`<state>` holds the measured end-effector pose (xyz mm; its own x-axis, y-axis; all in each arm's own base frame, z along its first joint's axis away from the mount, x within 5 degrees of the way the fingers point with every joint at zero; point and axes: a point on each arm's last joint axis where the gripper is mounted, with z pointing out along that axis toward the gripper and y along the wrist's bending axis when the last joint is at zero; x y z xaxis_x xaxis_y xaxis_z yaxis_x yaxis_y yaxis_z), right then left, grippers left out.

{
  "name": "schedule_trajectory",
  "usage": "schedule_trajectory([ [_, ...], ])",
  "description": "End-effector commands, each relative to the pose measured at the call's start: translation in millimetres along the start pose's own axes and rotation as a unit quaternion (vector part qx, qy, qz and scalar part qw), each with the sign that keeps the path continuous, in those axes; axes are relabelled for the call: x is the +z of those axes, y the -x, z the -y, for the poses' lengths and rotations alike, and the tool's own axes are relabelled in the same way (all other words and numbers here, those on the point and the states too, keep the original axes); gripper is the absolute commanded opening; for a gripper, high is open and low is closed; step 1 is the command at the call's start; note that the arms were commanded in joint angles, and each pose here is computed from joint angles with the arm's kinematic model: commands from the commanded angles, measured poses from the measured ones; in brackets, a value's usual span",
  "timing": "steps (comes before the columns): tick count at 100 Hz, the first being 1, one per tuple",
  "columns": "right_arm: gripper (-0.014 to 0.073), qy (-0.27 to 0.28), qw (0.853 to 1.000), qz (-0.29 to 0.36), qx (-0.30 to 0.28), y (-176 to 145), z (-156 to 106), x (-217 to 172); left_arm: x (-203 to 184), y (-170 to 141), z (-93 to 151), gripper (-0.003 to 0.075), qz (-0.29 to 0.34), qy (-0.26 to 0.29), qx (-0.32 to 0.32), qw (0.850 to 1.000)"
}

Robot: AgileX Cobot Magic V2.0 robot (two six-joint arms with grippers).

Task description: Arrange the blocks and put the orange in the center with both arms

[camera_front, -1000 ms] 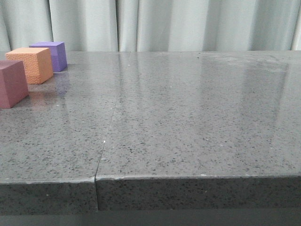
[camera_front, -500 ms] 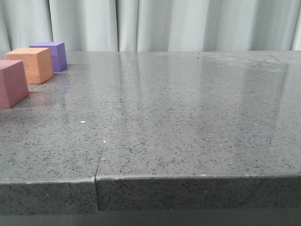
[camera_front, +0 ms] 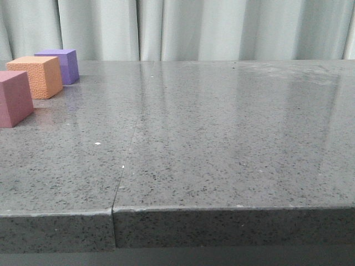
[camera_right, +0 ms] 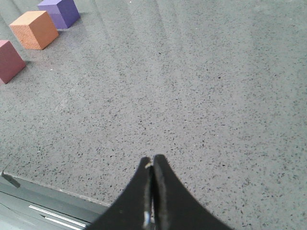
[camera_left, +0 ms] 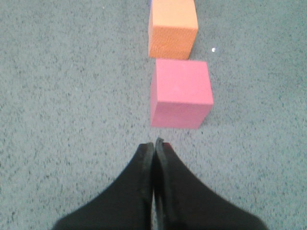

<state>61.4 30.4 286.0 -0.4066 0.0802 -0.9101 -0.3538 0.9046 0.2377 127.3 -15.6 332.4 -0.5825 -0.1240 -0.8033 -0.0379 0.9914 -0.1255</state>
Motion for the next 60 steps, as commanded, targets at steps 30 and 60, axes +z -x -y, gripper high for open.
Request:
schedule_trajectory([
  [30,-0.0068,0.009,0.999,0.043,-0.007,13.2,-3.2,-2.9,-3.3,-25.7,-3.2,-0.0020,0.062,-0.035,-0.008,0.997],
  [60,-0.0068,0.009,0.999,0.043,-0.007,13.2,-3.2,-2.9,6.2,-45.1,-5.8,-0.0020,0.162,-0.064,0.012,0.985],
])
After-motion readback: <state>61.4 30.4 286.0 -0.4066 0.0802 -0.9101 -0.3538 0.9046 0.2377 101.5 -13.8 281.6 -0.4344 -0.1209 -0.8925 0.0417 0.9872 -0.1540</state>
